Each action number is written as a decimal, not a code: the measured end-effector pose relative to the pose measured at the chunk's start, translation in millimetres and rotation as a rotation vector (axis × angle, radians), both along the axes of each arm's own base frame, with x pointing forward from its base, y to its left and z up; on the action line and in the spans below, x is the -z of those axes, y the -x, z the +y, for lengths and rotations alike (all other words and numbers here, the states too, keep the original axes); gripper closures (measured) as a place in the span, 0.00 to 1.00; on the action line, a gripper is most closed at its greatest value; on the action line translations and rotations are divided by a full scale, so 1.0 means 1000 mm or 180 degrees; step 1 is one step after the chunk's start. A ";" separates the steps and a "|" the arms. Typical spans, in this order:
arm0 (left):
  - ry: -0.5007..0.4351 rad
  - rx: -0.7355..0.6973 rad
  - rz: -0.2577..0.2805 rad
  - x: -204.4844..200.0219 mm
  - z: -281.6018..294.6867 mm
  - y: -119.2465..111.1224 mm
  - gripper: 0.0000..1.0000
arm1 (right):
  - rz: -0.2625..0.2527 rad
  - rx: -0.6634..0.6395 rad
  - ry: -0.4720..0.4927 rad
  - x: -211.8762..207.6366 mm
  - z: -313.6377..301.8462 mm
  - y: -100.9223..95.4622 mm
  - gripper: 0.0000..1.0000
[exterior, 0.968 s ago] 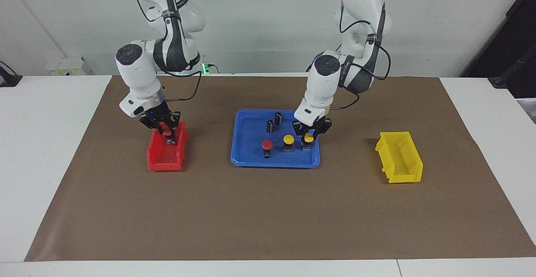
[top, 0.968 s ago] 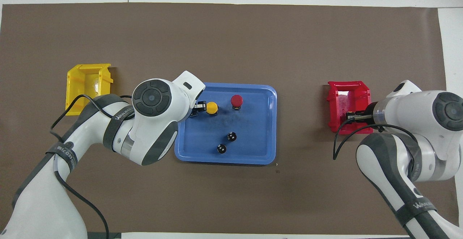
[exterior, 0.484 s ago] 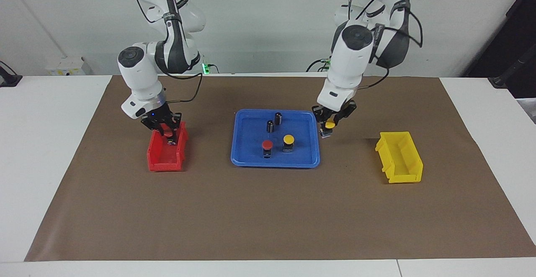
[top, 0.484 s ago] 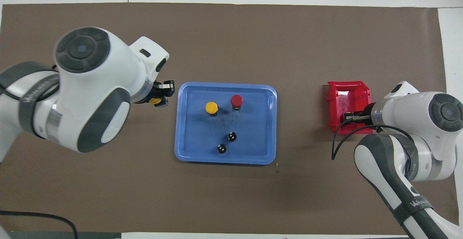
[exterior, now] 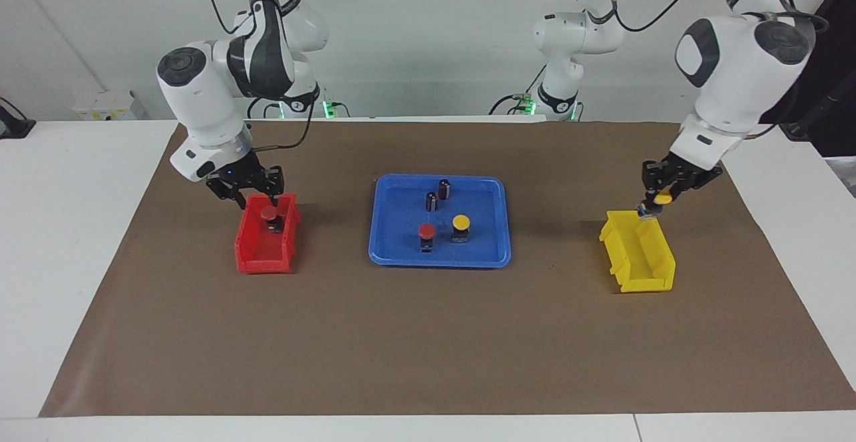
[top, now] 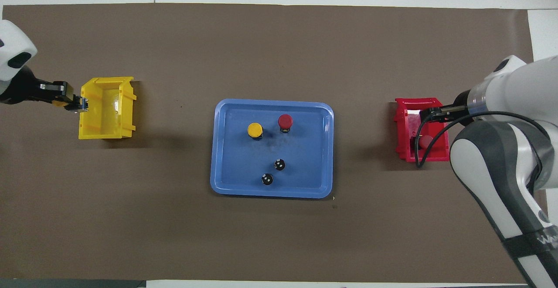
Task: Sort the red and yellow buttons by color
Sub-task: 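Drop the yellow button in the yellow bin while the right gripper reaches the tray, then grasp the second red button with the right gripper and lift it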
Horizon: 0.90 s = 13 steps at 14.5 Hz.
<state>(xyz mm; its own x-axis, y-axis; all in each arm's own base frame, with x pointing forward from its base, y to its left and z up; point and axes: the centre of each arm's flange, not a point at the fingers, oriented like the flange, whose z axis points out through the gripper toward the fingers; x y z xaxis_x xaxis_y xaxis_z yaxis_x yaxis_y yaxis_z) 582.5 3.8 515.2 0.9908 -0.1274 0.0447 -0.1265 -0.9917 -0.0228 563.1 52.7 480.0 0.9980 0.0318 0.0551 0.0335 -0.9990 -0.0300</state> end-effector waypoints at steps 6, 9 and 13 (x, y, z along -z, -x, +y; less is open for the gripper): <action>0.0004 0.0130 -0.0041 0.078 -0.014 0.008 0.59 | -0.0332 0.0557 -0.0173 0.002 0.215 -0.017 0.24; 0.0006 0.0138 -0.0104 0.109 -0.015 0.015 0.59 | -0.0336 0.0543 -0.0131 0.055 0.268 -0.018 0.24; 0.0008 0.0143 -0.0114 0.148 -0.015 0.027 0.59 | -0.0245 0.0510 -0.0064 0.092 0.297 -0.010 0.24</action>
